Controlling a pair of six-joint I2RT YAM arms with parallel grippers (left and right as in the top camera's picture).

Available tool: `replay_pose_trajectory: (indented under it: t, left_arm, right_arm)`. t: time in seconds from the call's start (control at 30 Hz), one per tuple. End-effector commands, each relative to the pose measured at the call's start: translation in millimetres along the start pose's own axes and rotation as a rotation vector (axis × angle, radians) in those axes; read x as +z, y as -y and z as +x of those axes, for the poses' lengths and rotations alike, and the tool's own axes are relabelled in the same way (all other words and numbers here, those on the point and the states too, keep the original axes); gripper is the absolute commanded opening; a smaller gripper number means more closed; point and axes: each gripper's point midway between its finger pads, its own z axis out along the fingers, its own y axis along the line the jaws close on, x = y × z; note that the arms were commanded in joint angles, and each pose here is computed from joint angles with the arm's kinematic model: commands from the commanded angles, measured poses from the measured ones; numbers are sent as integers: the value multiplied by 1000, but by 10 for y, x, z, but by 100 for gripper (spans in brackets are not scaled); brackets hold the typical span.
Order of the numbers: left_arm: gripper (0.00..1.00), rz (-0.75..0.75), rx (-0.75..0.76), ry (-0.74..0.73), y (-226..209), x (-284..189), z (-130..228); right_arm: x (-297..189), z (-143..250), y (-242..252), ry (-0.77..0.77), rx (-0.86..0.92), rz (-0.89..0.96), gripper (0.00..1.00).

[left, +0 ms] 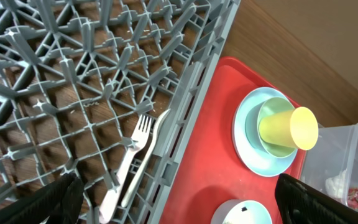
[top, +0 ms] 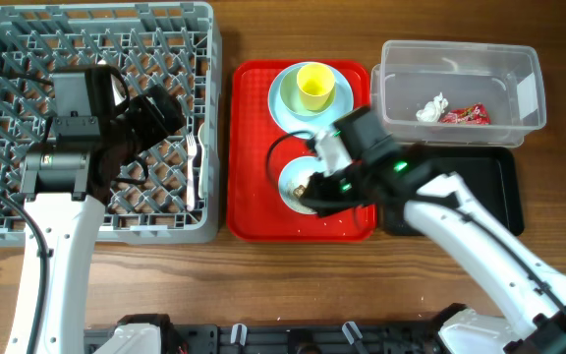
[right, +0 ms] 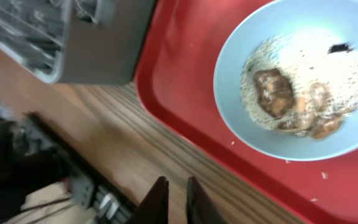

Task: Sort waste into correct bins and load items into the dishwasher rack
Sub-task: 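Move the right gripper to the rice bowl and grip its rim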

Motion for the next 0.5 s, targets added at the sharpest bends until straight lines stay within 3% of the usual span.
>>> replay_pose_trajectory:
  t: [0.0,0.03,0.13,0.47]
  left_arm:
    - [100,6,-13,0,1,-1,-9]
    - [100,6,-13,0,1,-1,-9]
    - [100,6,-13,0,1,-1,-9]
    - [100,6,-13,0,1,-1,-9]
  right_arm:
    - [182,-19,38,87,50,206,26]
    - [252,-29,-33,103,19,218,34]
    - [430,-67,-101,124,-29,248,43]
    - [1068,-37,319,50,-23,405,44]
